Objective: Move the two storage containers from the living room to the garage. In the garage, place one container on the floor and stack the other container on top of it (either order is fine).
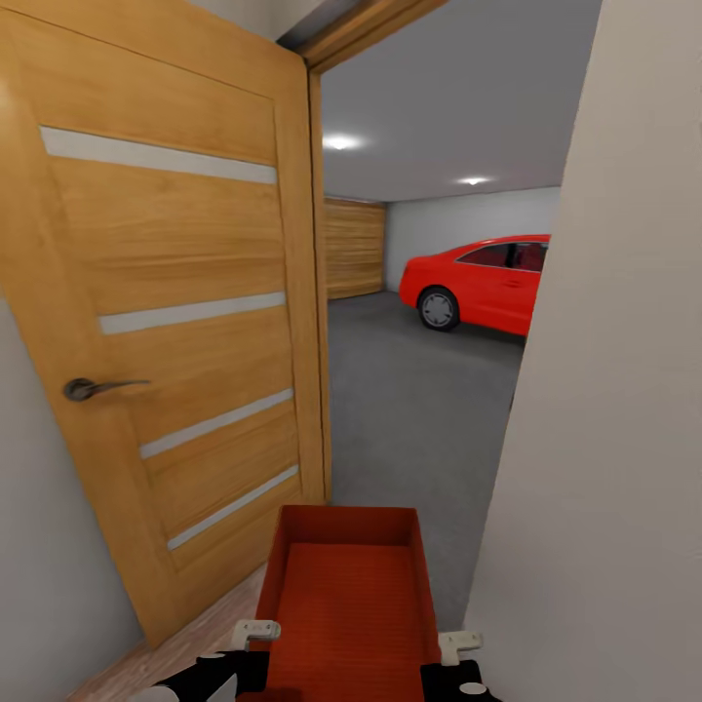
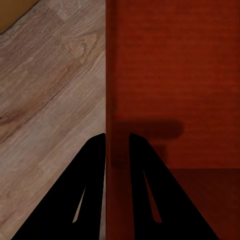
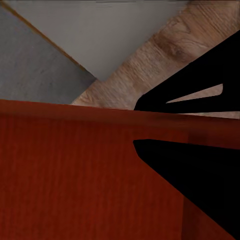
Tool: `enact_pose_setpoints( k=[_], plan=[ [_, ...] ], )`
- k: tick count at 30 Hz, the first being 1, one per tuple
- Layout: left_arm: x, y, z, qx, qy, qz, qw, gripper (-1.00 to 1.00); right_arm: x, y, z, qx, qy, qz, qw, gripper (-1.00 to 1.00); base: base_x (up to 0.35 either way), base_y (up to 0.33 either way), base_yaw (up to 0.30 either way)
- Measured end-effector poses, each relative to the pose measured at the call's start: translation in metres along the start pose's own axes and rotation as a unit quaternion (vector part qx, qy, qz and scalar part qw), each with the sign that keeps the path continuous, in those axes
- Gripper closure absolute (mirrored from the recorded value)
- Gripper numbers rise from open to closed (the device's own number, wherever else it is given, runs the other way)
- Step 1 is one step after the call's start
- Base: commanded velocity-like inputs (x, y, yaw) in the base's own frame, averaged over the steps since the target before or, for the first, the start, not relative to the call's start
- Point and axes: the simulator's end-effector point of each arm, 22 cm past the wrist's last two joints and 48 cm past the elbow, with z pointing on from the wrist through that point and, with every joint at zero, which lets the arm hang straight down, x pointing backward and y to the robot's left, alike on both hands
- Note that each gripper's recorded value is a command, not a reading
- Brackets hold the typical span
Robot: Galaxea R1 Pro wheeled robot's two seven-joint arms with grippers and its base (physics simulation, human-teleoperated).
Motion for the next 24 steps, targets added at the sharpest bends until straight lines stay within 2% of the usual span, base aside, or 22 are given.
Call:
enact_pose_setpoints(
  k=[5,24],
  plan=[
    [0.0001,-0.0012,-0.0002,0.0,0.0,0.0,1.0,1.0,0.0003,-0.001,0.0,0.0,0.0,0.0,1.0,1.0,0.084,0.114,-0.055],
    [-0.0002,0.0003,-0.0003,0.0,0.0,0.0,1.0,1.0,0.0002,0.0004,-0.0003,0.0,0.0,0.0,1.0,1.0,0.203,0.259,-0.001]
  ],
)
